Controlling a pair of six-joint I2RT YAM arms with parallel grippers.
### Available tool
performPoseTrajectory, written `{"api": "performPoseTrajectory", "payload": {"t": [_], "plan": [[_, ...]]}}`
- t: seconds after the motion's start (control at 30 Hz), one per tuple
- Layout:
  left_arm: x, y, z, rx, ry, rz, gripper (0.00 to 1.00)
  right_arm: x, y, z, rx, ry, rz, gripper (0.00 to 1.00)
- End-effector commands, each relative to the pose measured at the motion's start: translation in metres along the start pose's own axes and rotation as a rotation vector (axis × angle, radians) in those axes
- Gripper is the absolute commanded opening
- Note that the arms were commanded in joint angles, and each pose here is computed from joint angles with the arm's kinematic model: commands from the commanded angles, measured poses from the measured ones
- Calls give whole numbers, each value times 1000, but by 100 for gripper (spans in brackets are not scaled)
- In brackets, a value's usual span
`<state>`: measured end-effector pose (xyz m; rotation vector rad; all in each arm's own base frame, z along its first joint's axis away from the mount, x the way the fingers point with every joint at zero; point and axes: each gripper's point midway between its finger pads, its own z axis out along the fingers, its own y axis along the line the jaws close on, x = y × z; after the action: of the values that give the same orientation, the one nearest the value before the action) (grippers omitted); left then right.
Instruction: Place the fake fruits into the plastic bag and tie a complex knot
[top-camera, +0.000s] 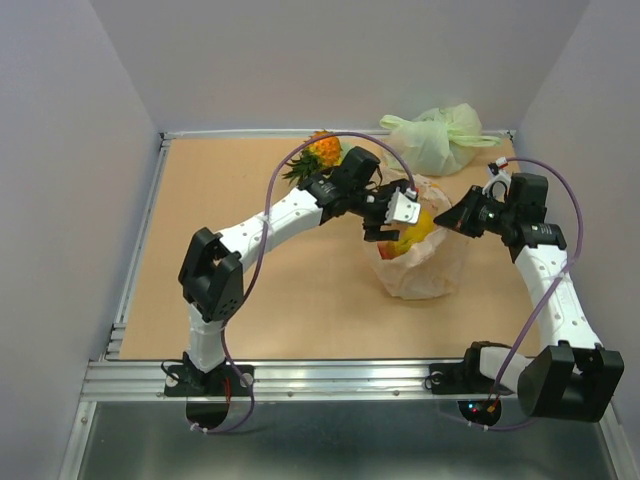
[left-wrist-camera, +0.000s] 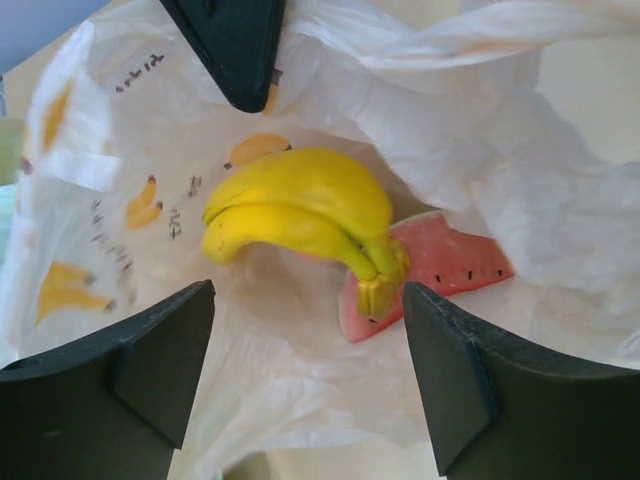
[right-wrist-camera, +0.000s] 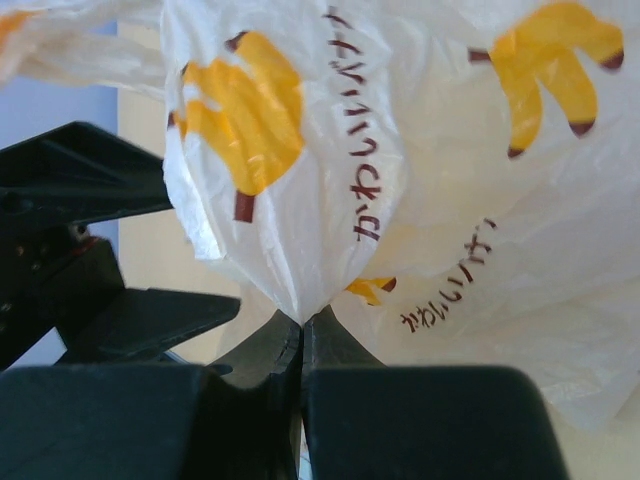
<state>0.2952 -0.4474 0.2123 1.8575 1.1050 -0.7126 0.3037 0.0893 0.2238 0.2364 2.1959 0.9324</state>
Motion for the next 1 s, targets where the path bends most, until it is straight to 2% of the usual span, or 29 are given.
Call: {"api": "performPoseTrajectory", "payload": {"t": [0.0,0.07,0.1,0.13,0.17,0.2,0.23,0.3,0.37,0.5,0.67,0.73,0.77,0.97], "plan": [[-66,7,-51,-112,-111,45,88,-22,10,-7,-4,-75,-47,0],[-88,-2,-78,-98,-181,25,88,-23,8,-5,3,-73,-41,0],[-87,8,-98,-132,-215,-7,88,-22,7,-5,7,-74,-43,0],[-89,-2,-107,-101,-276,-123,88,-22,7,-5,8,-74,-44,0],[-117,12,-137,-186,-365,-68,88,-22,6,-5,9,-73,-44,0],[-100,24,-155,-251,-375,-178,89,-21,6,-5,9,-73,-47,0],[-97,61,-199,-449,-390,-171,89,-20,5,-5,9,-70,-48,0],[-80,89,-220,-566,-369,-224,90,-18,3,-3,10,-61,-46,0],[-41,123,-245,-732,-291,-300,90,-17,2,-2,10,-56,-45,0],[49,173,-250,-854,-75,-452,93,-19,2,-2,14,-59,-48,0],[122,194,-231,-830,96,-538,95,-20,-1,-1,26,-64,-52,0],[130,200,-228,-823,114,-532,96,-20,-2,-1,27,-60,-51,0],[149,198,-218,-804,149,-557,96,-19,-2,0,27,-57,-49,0],[200,193,-199,-793,248,-595,96,-18,-5,2,30,-48,-43,0]]}}
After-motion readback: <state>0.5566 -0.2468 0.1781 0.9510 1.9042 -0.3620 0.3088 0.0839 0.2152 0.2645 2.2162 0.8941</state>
